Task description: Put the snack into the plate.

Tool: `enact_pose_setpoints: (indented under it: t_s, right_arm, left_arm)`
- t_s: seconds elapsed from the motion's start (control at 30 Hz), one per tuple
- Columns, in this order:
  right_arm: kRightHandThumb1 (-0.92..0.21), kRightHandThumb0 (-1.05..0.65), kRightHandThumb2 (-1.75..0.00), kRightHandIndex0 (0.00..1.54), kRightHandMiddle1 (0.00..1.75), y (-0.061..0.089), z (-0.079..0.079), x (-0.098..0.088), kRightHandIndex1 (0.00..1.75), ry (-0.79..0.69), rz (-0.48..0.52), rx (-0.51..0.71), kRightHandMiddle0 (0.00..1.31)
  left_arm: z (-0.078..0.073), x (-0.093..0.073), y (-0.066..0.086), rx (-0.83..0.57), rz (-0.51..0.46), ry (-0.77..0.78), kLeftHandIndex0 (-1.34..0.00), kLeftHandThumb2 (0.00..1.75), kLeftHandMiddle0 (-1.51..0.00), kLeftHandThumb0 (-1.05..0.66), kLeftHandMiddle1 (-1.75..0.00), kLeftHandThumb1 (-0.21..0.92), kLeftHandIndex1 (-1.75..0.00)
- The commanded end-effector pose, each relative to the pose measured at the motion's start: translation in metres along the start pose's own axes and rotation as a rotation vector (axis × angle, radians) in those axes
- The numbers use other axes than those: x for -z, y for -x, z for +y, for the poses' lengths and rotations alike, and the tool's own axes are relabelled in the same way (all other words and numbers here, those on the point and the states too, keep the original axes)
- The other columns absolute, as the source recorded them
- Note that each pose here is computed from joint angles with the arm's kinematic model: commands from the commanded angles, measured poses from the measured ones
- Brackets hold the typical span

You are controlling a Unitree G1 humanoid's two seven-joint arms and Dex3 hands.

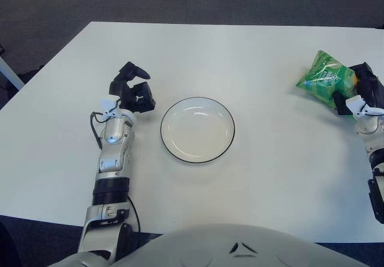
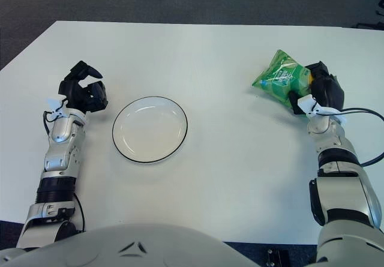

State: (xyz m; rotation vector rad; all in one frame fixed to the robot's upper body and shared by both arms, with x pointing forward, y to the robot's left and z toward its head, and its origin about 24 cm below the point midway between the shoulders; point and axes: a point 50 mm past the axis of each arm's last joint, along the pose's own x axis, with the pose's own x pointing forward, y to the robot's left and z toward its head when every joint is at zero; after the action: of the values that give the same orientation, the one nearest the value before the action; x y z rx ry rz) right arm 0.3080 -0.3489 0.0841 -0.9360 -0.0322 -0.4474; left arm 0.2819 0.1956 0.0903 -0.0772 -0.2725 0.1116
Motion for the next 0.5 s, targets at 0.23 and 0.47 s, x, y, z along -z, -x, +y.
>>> enact_pose_setpoints:
  t_s: [0.23,0.47]
  right_arm:
    - [0.04,0.00,-1.69,0.89,1.75,0.016,0.043,-0.001,1.66,-0.348,0.144,-0.226,0.67]
    - [0.01,0.00,-1.65,0.89,1.75,0.011,0.044,-0.026,1.62,-0.603,0.166,-0.225,0.64]
  left_arm:
    - [0.000,0.013,0.008,-0.018,0.055,0.028,-0.69,1.43,-1.32,-0.51,-1.75,0.23,-1.75]
    - [0.000,0.013,0.007,-0.008,0.057,0.024,-0.69,1.43,-1.32,-0.51,-1.75,0.23,-1.75]
